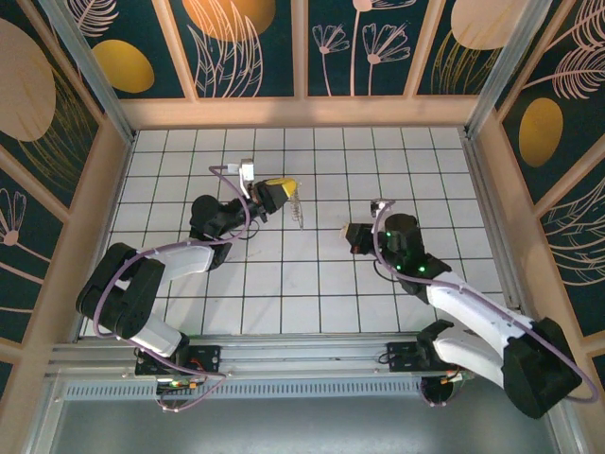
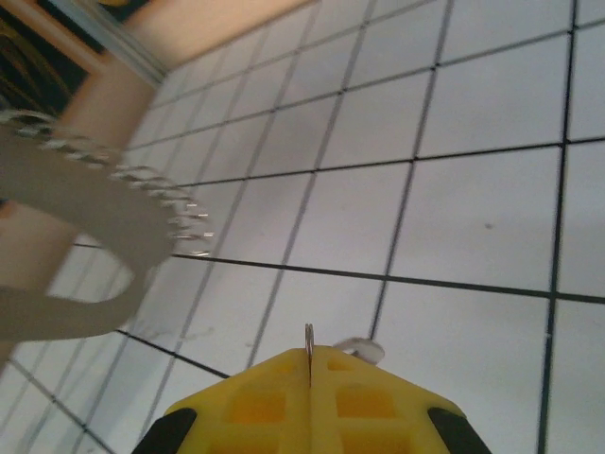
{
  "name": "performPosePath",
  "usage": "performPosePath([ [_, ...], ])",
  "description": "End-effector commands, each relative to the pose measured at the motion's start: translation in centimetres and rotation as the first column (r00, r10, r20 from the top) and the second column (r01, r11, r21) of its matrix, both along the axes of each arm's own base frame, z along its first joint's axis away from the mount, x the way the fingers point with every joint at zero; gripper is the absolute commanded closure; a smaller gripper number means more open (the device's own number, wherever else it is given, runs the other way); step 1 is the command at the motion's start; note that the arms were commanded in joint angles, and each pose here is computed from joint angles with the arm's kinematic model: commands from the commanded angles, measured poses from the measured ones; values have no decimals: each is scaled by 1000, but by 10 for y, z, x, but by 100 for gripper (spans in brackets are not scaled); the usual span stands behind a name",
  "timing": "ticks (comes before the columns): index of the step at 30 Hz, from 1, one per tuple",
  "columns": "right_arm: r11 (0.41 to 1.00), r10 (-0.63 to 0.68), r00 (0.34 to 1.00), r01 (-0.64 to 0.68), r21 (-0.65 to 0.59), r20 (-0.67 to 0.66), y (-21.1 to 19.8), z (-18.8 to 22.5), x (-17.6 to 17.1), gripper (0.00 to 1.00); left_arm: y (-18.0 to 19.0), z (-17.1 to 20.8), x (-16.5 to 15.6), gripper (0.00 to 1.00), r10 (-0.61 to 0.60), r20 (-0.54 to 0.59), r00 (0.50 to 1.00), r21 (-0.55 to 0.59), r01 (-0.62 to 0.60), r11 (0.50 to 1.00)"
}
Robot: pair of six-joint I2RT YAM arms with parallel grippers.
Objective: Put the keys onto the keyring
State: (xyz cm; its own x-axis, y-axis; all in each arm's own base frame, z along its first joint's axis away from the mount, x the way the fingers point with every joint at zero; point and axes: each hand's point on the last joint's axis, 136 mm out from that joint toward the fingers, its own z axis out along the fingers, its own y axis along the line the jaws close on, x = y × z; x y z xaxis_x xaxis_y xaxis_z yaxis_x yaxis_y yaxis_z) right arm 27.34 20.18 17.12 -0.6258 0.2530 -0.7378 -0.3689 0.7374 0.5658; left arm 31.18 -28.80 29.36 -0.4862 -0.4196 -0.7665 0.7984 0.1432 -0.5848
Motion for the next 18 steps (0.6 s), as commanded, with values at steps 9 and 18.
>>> performPosePath([
  [9, 984, 76, 962, -116, 139, 263, -15, 64, -25, 100, -40, -11, -31, 100, -115, 138, 984, 139, 96, 986],
  [18, 975, 54, 938, -124, 186, 341, -20, 82, -32, 100, -57, -24, -42, 100, -178, 146, 973, 184, 150, 971],
])
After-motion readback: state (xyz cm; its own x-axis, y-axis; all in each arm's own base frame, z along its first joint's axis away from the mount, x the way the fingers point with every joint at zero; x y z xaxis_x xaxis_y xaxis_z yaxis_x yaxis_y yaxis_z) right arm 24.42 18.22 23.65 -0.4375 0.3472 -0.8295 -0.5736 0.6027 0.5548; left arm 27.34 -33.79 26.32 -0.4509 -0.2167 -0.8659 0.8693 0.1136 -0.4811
